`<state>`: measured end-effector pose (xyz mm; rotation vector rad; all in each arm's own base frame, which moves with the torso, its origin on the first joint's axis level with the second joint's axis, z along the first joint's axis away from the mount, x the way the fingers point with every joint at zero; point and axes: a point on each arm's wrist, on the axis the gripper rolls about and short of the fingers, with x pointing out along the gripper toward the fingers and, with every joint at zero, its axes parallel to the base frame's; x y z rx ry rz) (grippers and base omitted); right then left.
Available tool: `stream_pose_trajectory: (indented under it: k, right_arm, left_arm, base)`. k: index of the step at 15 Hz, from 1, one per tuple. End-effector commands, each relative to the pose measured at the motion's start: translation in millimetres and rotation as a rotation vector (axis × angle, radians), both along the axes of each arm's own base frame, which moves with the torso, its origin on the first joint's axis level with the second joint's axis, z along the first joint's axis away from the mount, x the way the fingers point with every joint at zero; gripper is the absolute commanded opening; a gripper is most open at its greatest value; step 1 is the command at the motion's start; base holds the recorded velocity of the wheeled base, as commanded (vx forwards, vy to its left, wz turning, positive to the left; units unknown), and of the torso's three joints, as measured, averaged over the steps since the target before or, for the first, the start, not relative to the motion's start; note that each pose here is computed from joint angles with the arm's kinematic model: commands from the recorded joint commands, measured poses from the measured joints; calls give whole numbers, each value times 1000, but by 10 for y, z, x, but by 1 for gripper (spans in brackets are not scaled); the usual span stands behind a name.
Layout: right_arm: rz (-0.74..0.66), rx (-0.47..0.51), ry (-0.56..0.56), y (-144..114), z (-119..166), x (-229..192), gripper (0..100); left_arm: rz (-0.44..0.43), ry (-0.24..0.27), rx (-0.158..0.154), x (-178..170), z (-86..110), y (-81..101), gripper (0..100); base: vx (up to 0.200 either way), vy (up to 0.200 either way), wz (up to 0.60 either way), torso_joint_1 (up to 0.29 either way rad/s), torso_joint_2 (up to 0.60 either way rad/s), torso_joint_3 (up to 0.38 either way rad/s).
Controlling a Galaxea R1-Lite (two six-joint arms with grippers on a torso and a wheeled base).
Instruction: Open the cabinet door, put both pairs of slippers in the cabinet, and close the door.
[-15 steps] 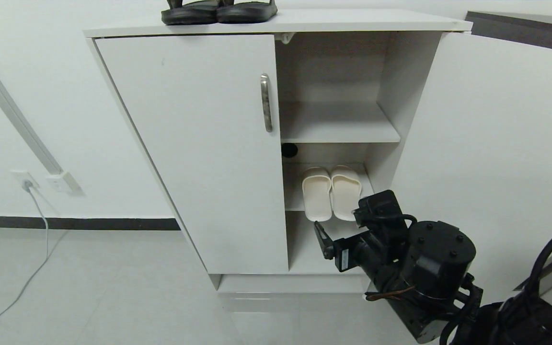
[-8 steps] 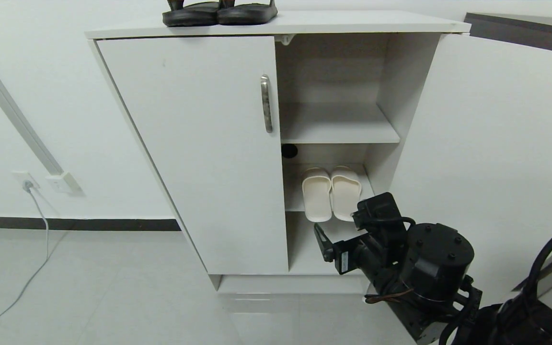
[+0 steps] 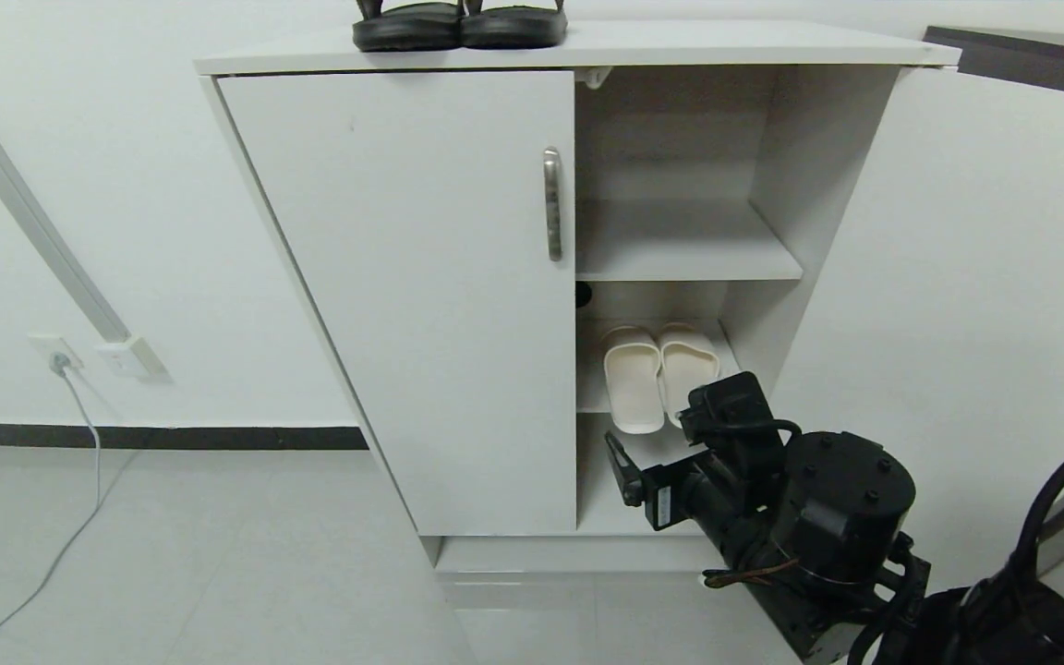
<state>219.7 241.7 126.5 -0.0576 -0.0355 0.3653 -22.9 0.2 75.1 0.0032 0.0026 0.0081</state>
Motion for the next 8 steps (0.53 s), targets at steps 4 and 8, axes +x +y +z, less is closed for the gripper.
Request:
stream_pose_trajectory:
  k: [4,8]
  right_arm:
    - [-1,5,-5,-2,1,8,100]
    - [-1,2,-2,-13,-14,-1,100]
  left_arm:
    - [1,1,0,1,1,0,0]
    - [1,1,0,1,1,0,0]
  base:
    - [0,200,0,4,1,2]
    - [0,200,0,4,-2,4]
